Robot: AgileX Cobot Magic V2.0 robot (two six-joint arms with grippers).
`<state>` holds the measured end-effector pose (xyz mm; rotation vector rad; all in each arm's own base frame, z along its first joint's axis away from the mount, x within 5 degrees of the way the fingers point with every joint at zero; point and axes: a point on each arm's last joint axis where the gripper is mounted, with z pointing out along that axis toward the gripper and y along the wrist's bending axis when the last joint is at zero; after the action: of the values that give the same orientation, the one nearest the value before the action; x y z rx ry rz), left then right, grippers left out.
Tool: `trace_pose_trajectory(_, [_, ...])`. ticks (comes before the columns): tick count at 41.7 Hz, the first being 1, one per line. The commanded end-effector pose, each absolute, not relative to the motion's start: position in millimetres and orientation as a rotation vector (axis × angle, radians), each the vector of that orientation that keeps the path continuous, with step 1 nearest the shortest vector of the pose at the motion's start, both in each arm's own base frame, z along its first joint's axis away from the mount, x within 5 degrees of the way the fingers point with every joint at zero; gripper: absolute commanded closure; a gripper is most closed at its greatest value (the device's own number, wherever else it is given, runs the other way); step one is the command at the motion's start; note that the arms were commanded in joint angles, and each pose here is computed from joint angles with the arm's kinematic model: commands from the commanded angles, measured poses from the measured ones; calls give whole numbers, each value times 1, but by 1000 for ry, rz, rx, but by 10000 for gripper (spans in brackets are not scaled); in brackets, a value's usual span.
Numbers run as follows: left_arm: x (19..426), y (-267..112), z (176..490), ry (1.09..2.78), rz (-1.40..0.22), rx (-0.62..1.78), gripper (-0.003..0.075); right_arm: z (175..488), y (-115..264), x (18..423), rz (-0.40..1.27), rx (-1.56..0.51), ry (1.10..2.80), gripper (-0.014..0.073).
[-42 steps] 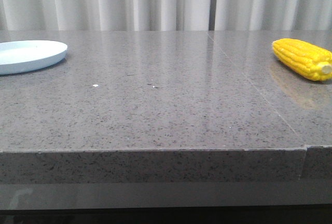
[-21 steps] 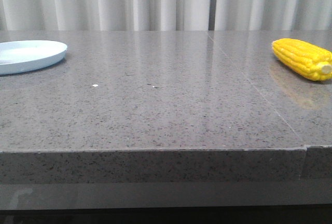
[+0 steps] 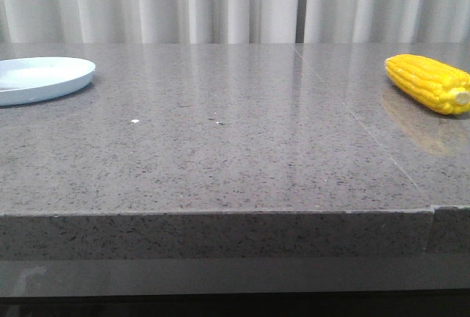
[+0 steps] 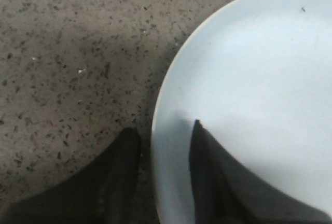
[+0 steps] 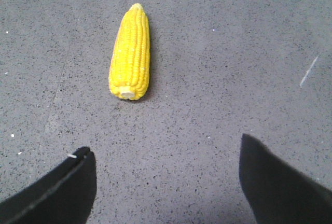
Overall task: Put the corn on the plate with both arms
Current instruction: 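Lift the plate with the left gripper and carry it toward table center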
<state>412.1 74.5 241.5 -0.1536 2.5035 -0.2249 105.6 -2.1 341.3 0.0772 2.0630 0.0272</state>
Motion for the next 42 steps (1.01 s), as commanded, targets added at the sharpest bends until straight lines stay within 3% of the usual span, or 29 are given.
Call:
trace_pose_trajectory(1, [413,71,275,2388,-214,-150,647,357,-2,109,32,69,1973,1])
trace_pose_trajectory(5, [413,71,275,2388,-214,-150,740,357,-2,109,32,69,1973,1])
trace_pose_trajectory(16, [410,70,281,2372,-231,-157,741,357,-2,109,32,69,1973,1])
trace_pose_trajectory(23, [404,61,311,2309,-279,-146,741,357,-2,109,32,69,1973,1])
trace_pose_trajectory(32, [401,20,354,2253,-341,16,740,357,-2,109,32,69,1973,1])
trace_pose_trajectory(42, [401,-42,361,2230,-424,188,741,357,-2,109,32,69,1973,1])
